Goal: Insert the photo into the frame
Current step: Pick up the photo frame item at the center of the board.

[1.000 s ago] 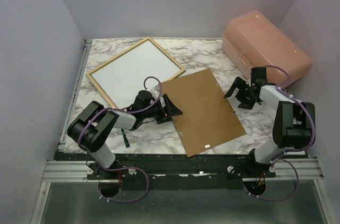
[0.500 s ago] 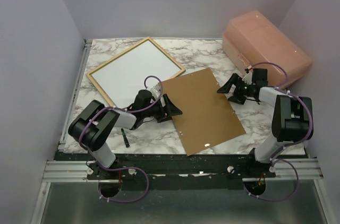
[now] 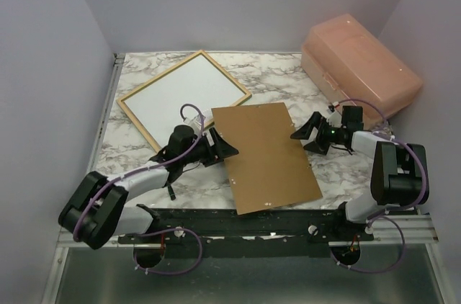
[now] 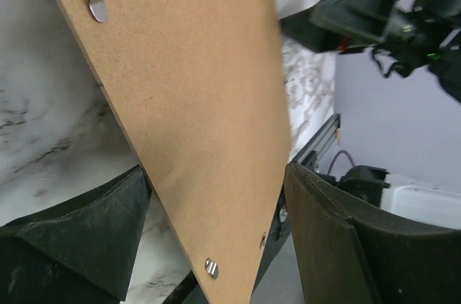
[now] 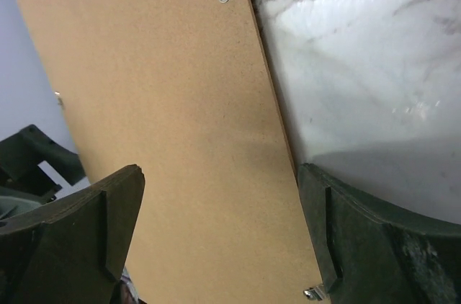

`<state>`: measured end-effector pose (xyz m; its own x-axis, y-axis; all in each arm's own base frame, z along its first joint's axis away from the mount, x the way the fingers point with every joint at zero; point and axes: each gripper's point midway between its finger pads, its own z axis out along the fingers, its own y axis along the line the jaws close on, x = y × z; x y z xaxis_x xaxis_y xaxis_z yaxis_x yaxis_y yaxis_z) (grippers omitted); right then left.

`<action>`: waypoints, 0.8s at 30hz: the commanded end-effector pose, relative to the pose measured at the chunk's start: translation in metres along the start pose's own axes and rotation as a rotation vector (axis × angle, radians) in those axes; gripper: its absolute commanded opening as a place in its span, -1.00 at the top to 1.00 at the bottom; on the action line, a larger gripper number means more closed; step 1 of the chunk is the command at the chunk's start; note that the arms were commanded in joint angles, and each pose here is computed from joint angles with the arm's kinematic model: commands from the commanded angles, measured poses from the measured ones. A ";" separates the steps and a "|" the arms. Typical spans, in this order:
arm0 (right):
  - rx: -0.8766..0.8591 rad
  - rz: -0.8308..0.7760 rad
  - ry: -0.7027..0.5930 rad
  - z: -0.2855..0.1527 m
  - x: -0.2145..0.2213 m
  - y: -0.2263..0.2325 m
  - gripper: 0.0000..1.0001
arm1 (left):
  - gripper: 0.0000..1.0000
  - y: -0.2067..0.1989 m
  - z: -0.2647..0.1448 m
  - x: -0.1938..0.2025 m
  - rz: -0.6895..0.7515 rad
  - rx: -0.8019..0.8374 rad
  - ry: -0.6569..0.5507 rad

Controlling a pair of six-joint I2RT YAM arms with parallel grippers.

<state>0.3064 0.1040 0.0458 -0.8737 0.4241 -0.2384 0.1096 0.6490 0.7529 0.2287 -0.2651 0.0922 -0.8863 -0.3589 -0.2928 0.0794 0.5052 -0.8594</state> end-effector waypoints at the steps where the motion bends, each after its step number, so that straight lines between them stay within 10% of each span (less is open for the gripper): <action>1: 0.042 0.216 0.233 -0.009 0.078 -0.012 -0.92 | -0.47 -0.054 -0.021 -0.012 0.056 0.119 -0.056; 9: -0.017 0.220 0.230 -0.014 0.084 0.000 -0.92 | -0.40 -0.069 -0.041 -0.014 0.050 0.057 -0.069; 24: -0.038 0.195 0.231 -0.019 0.083 0.007 -0.92 | 0.95 -0.056 -0.043 -0.006 0.087 -0.161 -0.024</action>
<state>0.2412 0.1308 0.0469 -0.9187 0.3950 0.0070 0.2325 0.5263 0.8179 0.2103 -0.2707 0.1540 -0.8866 -0.3252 -0.3289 0.0840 0.5861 -0.8059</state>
